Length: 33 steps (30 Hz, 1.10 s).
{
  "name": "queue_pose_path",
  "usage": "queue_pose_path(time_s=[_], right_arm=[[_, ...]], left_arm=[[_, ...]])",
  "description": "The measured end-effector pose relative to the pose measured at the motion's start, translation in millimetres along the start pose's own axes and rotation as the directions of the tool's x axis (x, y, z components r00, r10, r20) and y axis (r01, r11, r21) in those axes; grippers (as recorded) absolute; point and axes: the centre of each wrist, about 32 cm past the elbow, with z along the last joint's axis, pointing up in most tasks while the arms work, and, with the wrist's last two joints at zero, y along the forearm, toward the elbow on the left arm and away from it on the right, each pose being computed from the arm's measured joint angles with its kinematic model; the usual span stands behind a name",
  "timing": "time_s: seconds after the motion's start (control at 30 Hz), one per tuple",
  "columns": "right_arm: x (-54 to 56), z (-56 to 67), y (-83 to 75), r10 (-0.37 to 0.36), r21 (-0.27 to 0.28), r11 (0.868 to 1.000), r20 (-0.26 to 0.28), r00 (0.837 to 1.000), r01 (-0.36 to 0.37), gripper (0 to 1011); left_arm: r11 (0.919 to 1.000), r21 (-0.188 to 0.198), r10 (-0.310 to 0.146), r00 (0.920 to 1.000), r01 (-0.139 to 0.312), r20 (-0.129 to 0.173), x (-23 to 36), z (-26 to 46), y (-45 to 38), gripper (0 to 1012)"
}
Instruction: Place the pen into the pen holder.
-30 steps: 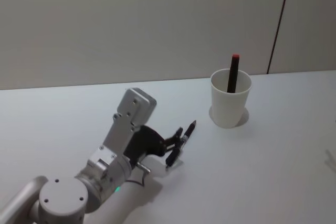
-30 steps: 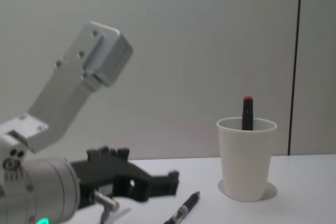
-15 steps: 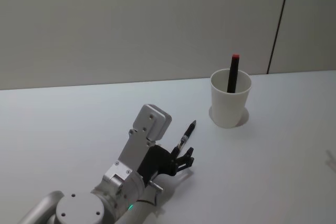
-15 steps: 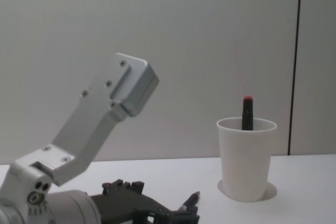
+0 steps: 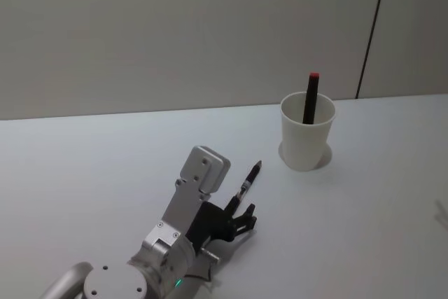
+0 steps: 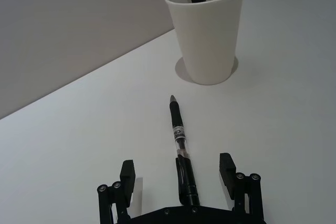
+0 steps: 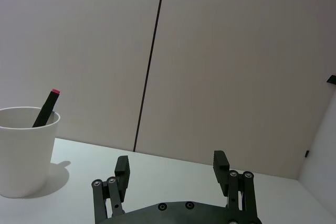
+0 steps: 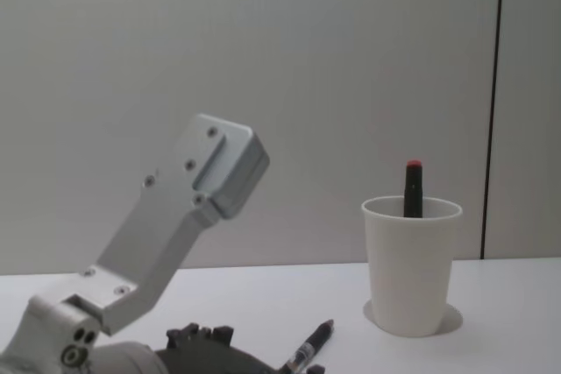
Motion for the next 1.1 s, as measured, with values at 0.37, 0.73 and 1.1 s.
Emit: queue_pose_path(time_s=[0.37,0.73,1.1], right_arm=[[0.0,-0.1,-0.1,0.0,0.0,1.0,0.0,1.0,0.0,1001],[0.0,-0.1,-0.1,0.0,0.0,1.0,0.0,1.0,0.0,1001],[0.0,-0.1,-0.1,0.0,-0.001,1.0,0.0,1.0,0.0,1001]], left_arm=[[0.9996,0.029,-0.001,0.9997,0.002,-0.025,-2.2,-7.4,-5.7,1001],[0.9994,0.034,-0.003,0.9992,0.004,-0.04,-3.3,-10.4,-10.2,1001],[0.9994,0.035,-0.004,0.9989,0.005,-0.046,-3.6,-11.8,-11.8,1001]])
